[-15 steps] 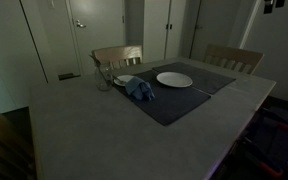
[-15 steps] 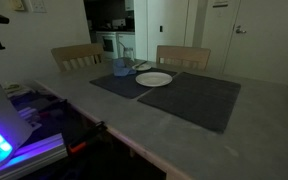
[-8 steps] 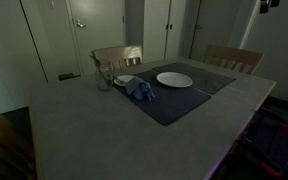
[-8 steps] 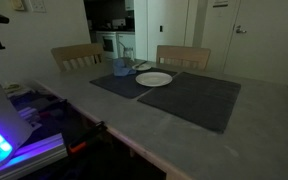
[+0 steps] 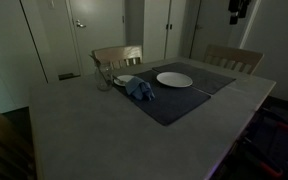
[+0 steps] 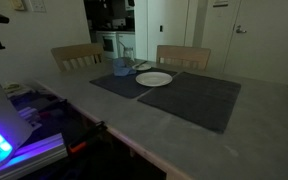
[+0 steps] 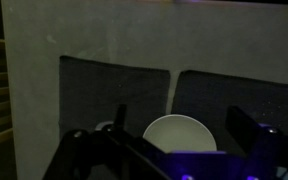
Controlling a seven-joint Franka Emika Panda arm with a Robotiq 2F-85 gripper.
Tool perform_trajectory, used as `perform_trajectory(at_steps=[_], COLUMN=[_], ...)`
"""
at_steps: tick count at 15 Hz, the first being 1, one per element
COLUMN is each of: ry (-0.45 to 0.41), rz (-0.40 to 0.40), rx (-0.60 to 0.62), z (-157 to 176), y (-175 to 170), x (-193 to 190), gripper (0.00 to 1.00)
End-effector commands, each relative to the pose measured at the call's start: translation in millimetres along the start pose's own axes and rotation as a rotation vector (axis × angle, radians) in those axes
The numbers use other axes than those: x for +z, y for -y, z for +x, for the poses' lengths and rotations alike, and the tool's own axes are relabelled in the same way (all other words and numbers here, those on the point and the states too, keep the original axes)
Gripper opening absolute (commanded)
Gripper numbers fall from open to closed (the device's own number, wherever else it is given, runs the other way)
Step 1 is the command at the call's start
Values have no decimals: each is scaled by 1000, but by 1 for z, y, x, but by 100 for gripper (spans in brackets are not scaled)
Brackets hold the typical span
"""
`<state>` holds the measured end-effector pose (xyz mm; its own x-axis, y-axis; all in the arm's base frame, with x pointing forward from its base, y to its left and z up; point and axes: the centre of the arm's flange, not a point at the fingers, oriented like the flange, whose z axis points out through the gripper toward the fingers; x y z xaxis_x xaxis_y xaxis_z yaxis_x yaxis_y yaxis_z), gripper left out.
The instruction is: Use the blue towel to wipe the plate
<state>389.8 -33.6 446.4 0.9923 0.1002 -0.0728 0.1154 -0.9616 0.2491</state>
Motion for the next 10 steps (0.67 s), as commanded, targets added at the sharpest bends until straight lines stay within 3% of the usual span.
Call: perform_trajectory(at_steps=[1,7,10], ry=[-22,-37,-86], rz=[49,175,216], rx=[-30,-22,7], z=[42,82,96], y=[17,52,77], x=[29,69,78], gripper=[100,100,100])
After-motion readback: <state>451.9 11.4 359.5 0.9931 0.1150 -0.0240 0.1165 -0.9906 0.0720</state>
